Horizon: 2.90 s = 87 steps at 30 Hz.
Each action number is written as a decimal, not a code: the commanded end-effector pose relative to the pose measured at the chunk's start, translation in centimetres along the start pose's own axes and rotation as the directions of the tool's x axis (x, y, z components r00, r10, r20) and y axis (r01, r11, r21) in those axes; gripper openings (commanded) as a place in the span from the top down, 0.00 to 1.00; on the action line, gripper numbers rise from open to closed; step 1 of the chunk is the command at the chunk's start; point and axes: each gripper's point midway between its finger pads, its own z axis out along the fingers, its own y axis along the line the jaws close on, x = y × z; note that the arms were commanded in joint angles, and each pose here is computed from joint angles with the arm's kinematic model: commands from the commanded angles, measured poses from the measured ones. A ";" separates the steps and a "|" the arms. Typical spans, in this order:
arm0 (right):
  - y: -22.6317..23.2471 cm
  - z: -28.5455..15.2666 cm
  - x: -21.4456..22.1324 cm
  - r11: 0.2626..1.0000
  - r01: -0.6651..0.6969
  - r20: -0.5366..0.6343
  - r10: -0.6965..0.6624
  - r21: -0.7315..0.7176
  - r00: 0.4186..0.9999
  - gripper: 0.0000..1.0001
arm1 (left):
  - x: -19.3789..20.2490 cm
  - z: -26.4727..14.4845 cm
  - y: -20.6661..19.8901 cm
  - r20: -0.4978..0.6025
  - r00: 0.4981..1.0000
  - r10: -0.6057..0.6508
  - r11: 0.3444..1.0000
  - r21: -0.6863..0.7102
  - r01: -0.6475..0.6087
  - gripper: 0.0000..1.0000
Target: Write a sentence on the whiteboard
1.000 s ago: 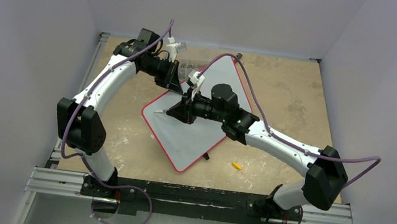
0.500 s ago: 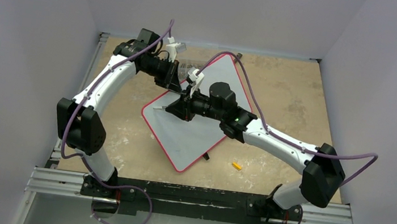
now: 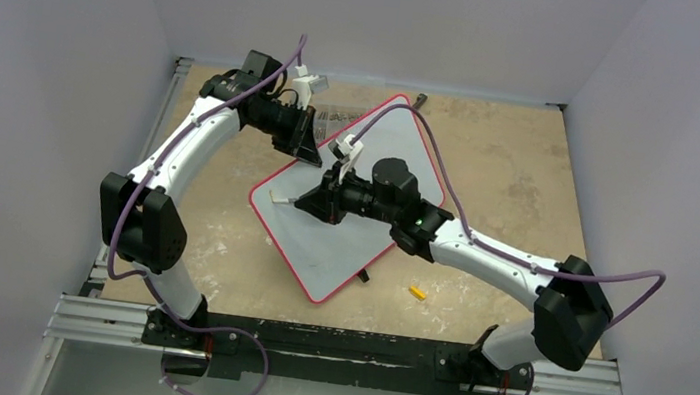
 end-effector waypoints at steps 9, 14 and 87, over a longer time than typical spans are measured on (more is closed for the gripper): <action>-1.2 -1.7 4.3 0.995 -0.051 -0.057 0.056 0.081 0.997 1.00 | 0.6 -0.7 2.5 -0.020 0.998 0.057 0.984 -0.170 -0.060 1.00; -0.6 -1.8 3.8 0.996 -0.042 -0.069 0.047 0.078 0.996 1.00 | 0.7 -0.7 2.4 -0.021 0.998 0.056 0.984 -0.169 -0.059 1.00; -2.8 -1.4 4.2 0.980 -0.047 -0.023 0.052 0.193 0.998 1.00 | 0.7 -0.5 2.7 -0.024 0.999 0.049 0.983 -0.174 -0.052 1.00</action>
